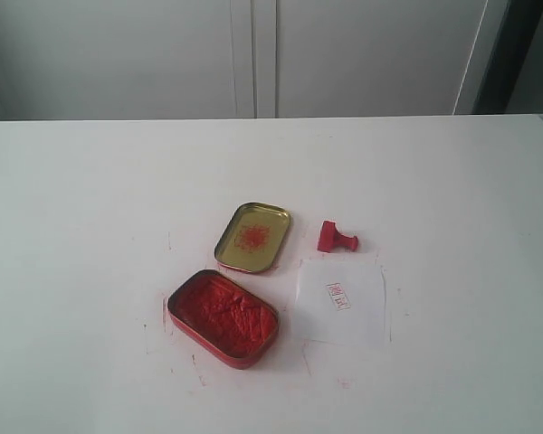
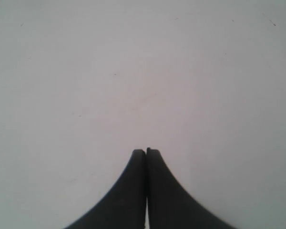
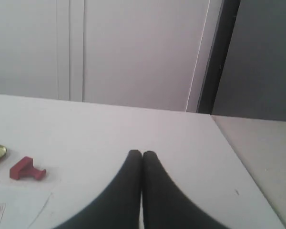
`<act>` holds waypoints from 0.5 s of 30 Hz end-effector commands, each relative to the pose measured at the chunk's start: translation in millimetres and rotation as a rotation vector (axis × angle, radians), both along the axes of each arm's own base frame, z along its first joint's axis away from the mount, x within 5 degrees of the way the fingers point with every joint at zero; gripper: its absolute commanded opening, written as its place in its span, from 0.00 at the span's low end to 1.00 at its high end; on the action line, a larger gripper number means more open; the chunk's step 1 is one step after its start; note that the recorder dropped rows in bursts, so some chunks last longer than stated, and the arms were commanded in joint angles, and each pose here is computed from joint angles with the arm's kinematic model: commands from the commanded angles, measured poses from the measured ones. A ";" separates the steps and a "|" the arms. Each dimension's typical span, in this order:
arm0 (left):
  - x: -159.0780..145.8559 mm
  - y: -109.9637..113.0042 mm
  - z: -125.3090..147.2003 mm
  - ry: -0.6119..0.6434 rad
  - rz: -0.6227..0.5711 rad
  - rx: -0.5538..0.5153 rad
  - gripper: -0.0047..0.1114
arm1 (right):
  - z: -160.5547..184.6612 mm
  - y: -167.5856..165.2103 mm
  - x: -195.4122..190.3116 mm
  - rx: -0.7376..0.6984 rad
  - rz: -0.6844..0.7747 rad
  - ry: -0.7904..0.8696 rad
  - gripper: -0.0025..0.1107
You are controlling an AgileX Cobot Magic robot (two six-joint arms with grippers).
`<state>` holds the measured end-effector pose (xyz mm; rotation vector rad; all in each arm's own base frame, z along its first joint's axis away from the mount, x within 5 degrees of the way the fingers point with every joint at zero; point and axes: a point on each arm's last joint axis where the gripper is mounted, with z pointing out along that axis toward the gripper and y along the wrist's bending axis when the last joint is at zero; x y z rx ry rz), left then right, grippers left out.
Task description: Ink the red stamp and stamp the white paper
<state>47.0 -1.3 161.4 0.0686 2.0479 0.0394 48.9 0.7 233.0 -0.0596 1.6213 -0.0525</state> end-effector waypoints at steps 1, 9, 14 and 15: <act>-0.2 -0.6 -2.3 0.003 -0.008 -0.006 0.04 | -26.2 0.1 4.2 -0.006 0.004 0.075 0.02; -0.2 -0.6 -2.3 0.003 -0.008 -0.006 0.04 | -41.3 0.1 5.7 -0.006 0.004 0.126 0.02; -0.2 -0.6 -2.3 0.003 -0.008 -0.006 0.04 | -41.3 0.3 5.7 -0.006 0.007 0.126 0.02; -0.2 -0.6 -2.3 0.003 -0.008 -0.006 0.04 | -41.3 0.5 5.7 -0.006 0.011 0.126 0.02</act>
